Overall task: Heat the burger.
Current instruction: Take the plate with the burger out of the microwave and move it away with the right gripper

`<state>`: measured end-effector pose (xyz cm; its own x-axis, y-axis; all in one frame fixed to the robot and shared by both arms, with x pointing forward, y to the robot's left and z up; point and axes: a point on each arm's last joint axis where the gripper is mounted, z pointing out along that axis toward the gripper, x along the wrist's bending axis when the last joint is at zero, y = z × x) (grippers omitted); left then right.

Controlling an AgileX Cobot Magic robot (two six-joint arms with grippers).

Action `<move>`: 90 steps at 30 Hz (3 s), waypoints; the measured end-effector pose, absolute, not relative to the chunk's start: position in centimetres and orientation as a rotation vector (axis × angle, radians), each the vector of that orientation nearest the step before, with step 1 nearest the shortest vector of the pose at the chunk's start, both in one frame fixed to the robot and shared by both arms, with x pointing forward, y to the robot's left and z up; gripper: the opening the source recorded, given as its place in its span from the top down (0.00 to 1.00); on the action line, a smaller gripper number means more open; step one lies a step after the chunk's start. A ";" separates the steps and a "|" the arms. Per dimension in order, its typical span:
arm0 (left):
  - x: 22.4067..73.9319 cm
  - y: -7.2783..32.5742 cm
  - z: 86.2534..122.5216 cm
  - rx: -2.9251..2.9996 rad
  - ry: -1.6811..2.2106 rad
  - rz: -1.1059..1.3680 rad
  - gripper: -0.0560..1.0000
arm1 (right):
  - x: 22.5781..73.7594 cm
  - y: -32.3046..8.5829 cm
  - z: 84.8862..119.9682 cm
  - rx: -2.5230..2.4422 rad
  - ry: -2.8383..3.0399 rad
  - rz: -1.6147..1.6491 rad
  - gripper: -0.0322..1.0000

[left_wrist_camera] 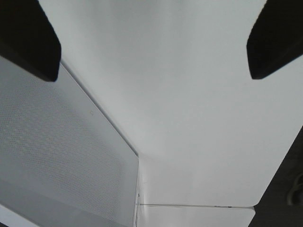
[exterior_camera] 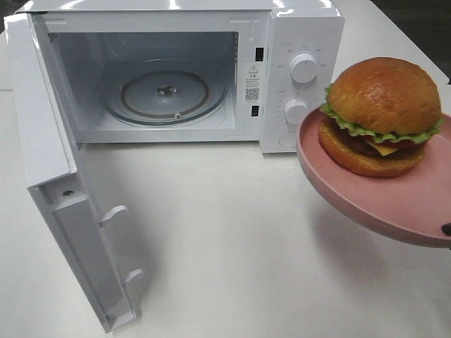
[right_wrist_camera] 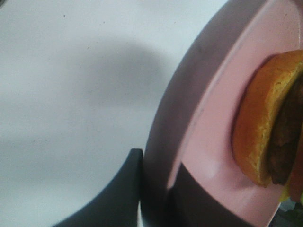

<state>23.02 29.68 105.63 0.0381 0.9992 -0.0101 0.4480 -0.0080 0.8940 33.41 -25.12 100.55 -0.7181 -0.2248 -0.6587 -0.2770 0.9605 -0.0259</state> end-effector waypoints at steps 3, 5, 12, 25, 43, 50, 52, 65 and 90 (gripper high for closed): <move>23.0 29.7 105.6 1.560 1.511 0.922 0.01 | 32.7 -26.0 100.2 -0.263 2.432 0.083 0.87; 23.0 29.7 105.6 1.560 1.511 0.922 0.01 | 32.5 -26.2 100.1 -0.239 2.442 0.076 0.87; 23.0 29.7 105.6 1.560 1.511 0.922 0.01 | 32.4 -27.4 99.7 -0.062 2.485 -0.042 0.87; 23.0 29.7 105.6 1.560 1.511 0.922 0.01 | 32.8 -28.6 100.1 0.240 2.405 -0.122 0.87; 23.0 29.7 105.6 1.560 1.511 0.922 0.01 | 35.4 -28.0 99.0 0.741 2.251 -0.206 0.87; 23.0 29.7 105.6 1.560 1.511 0.922 0.01 | 36.6 -27.0 98.0 0.960 2.185 -0.221 0.87; 23.0 29.7 105.6 1.560 1.511 0.922 0.01 | 37.2 -26.5 97.9 1.030 2.157 -0.218 0.87; 23.0 29.7 105.6 1.560 1.511 0.922 0.01 | 41.0 -23.6 95.8 1.305 2.002 -0.364 0.87; 23.0 29.7 105.6 1.560 1.511 0.922 0.01 | 43.7 -22.8 85.8 1.504 1.995 -0.572 0.86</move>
